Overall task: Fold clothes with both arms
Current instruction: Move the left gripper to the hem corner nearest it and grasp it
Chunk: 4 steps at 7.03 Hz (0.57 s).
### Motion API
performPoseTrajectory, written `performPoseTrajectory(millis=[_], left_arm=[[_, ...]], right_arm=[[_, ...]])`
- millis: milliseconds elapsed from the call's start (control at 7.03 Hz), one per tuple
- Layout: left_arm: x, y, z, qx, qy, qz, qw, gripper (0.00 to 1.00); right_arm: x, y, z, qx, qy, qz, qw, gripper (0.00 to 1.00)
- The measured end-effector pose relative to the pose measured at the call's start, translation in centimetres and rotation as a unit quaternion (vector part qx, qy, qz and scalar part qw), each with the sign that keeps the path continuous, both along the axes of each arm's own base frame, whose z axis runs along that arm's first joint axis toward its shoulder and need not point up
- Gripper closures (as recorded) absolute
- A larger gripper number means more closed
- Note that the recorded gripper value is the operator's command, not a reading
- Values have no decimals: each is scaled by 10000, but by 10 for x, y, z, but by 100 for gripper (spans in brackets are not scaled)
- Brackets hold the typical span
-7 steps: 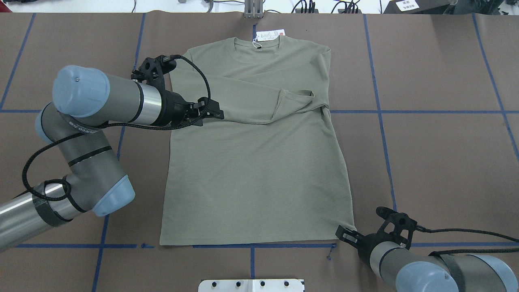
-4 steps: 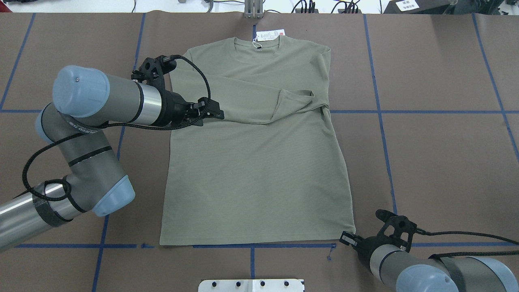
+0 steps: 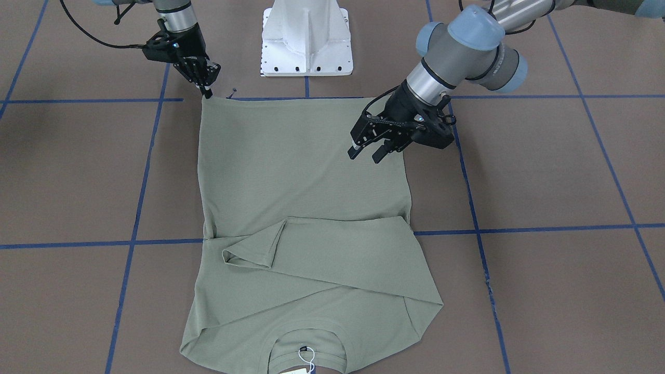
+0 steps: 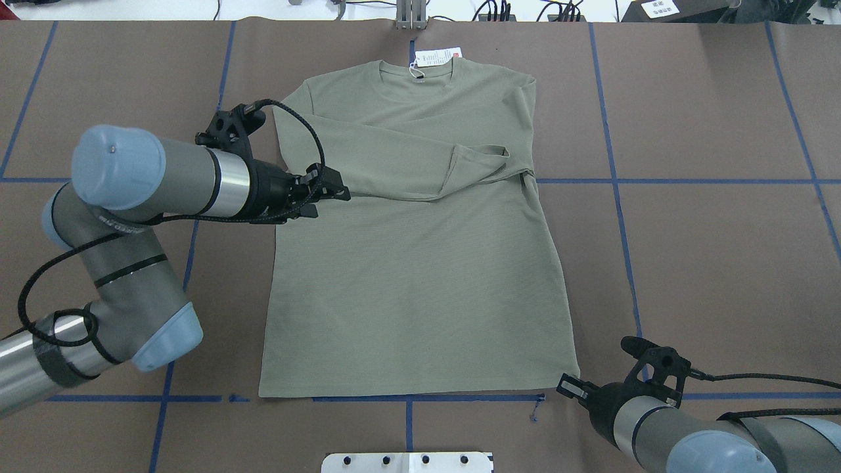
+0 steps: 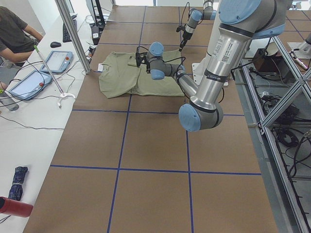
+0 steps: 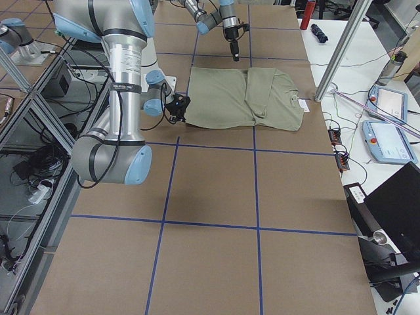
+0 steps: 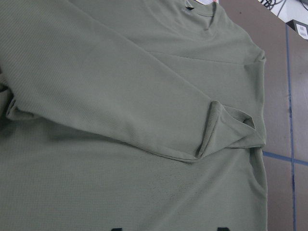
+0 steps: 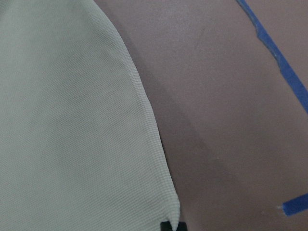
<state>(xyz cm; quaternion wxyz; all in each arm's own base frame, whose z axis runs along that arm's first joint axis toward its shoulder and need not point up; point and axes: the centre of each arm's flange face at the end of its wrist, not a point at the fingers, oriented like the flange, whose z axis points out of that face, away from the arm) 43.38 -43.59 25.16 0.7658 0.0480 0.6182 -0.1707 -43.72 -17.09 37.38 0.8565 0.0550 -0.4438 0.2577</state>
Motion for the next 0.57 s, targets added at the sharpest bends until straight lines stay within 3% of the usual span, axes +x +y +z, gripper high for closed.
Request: performPoseTrajectory(millis=[284,569], left_arm=[[18,75,23,-476,-757,-156,9959,23],[34,137,60,-742,-1381,-60,9876,26]], right_arm=[[4,0,-7,-9,-68,-13,10000,100],[5,0,-9,-12,-89,-15,10000,100]])
